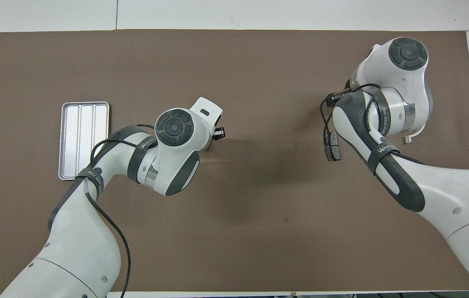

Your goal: Place bearing gear from tray to pile

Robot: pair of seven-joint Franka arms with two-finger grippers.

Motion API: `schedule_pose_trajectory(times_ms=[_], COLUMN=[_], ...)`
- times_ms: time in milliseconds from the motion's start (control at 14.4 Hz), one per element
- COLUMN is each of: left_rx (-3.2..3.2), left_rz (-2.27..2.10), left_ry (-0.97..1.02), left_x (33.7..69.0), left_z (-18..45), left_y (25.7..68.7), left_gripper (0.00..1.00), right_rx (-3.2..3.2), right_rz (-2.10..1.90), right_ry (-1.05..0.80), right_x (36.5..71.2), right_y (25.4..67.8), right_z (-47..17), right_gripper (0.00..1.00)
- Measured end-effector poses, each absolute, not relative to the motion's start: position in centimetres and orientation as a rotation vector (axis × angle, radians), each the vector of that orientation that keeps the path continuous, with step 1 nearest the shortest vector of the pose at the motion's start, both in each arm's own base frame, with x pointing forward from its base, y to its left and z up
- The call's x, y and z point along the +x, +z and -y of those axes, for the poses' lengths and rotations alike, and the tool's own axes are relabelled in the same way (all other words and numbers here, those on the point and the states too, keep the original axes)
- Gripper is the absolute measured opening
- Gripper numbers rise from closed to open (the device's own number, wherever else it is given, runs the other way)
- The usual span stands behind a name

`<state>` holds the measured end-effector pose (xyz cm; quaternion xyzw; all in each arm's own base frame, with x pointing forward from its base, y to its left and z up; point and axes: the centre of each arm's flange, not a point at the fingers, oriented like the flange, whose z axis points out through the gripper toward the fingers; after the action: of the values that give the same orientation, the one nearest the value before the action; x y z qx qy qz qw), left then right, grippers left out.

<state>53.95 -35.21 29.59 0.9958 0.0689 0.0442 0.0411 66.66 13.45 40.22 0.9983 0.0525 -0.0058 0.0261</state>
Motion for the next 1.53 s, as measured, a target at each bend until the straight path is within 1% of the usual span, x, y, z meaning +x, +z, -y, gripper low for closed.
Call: schedule_pose_trajectory(times_ms=[139,209,418,487,627,696,836,1045,1184,1393,1532], left_rx=[3.049,3.047,3.028,3.019,3.006,3.003,2.986,2.938,2.925,2.943,2.973], left_rz=[-0.214,-0.226,-0.382,-0.424,-0.467,-0.487,-0.542,-0.681,-0.762,-0.794,-0.765], left_ry=[0.135,0.136,0.136,0.139,0.151,0.157,0.179,0.225,0.227,0.232,0.227], left_x=[54.0,54.0,54.2,54.3,54.7,55.1,56.4,59.0,59.8,61.4,62.2], left_z=[35.2,35.2,34.9,34.8,34.6,34.3,32.5,26.7,23.0,16.1,11.2], left_y=[29.6,29.6,29.6,29.7,30.1,30.5,32.1,37.3,39.8,41.2,41.6], left_gripper=[0.24,0.31,0.62,0.74,0.96,1.0,1.0,1.0,1.0,1.0,1.0], right_rx=[3.086,3.087,3.096,3.102,3.111,3.111,3.101,3.092,3.076,3.06,3.06], right_rz=[-0.096,-0.081,-0.027,0.015,0.124,0.194,0.343,0.538,0.63,0.754,0.794], right_ry=[-0.018,-0.015,-0.018,-0.023,-0.027,-0.027,-0.021,0.015,0.012,0.005,0.002], right_x=[65.5,65.1,64.5,64.3,63.8,63.3,61.9,59.2,57.6,56.7,57.1], right_y=[42.0,42.4,42.8,42.7,42.8,42.8,42.9,43.0,42.1,39.6,36.9], right_z=[-16.3,-17.3,-18.8,-19.3,-21.0,-22.4,-26.0,-32.5,-36.0,-42.0,-44.9], right_gripper=[1.0,1.0,1.0,1.0,1.0,1.0,1.0,1.0,1.0,1.0,1.0])
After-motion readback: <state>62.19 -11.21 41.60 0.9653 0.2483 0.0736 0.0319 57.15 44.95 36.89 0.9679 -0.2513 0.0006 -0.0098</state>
